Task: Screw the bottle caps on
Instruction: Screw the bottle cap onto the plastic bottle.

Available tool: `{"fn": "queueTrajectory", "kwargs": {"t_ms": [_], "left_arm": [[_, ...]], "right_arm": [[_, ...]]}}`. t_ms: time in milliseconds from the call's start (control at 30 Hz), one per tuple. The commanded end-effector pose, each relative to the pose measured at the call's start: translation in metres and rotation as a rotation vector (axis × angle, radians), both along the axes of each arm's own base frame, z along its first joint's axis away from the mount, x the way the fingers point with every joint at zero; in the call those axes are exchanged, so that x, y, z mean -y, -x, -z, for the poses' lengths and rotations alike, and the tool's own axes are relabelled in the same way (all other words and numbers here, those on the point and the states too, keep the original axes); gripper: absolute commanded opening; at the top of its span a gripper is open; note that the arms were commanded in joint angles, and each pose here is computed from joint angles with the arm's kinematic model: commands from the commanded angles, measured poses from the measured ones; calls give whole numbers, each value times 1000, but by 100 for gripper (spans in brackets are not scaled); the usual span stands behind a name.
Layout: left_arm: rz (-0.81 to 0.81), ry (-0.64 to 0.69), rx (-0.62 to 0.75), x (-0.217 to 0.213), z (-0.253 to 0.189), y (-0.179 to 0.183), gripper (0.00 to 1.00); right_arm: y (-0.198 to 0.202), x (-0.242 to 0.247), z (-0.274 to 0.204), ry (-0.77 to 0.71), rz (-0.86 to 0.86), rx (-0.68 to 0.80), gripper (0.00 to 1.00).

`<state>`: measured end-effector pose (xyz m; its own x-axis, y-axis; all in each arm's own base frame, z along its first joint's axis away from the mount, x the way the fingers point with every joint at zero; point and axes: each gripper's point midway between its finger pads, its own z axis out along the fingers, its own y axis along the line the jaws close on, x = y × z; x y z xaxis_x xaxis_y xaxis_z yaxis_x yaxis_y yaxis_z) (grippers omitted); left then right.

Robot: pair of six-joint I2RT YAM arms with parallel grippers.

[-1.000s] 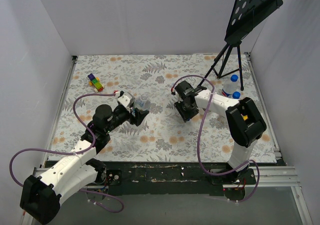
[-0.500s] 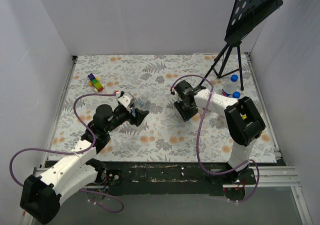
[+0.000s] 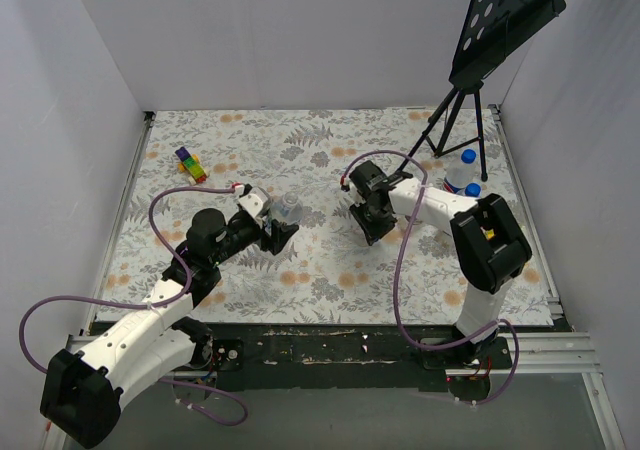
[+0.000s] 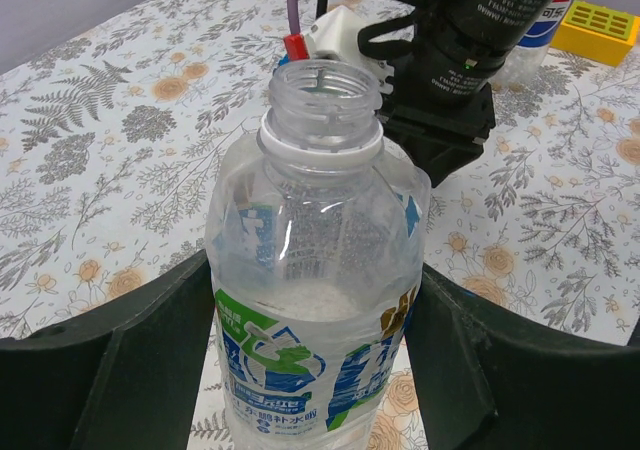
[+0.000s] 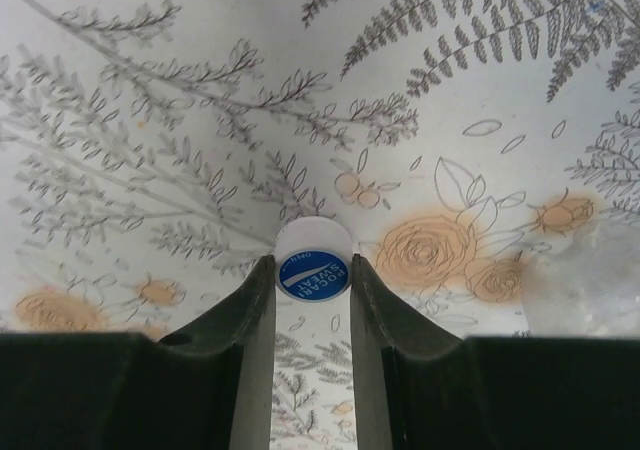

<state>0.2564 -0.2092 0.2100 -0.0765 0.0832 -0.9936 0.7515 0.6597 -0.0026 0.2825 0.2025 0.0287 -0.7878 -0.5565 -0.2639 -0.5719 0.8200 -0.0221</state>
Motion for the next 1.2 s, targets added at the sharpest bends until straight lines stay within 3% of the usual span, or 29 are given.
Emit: {"fn": "queueTrajectory", "kwargs": {"t_ms": [0, 333, 533, 867, 1167], "left_arm": [[116, -28, 72, 10, -12, 11, 7], [453, -77, 161, 31, -2, 62, 7], [523, -77, 143, 37, 2, 73, 6], [551, -79, 139, 41, 2, 80, 5], [587, -71, 133, 44, 1, 85, 4]], "right_arm": [[-1, -15, -62, -135, -70, 79, 23], [64, -70, -217, -475, -468, 266, 23], [107, -97, -279, -535, -692, 353, 22], [134, -123, -276, -457, -862, 330, 22], [141, -131, -266, -468, -906, 314, 23]]}}
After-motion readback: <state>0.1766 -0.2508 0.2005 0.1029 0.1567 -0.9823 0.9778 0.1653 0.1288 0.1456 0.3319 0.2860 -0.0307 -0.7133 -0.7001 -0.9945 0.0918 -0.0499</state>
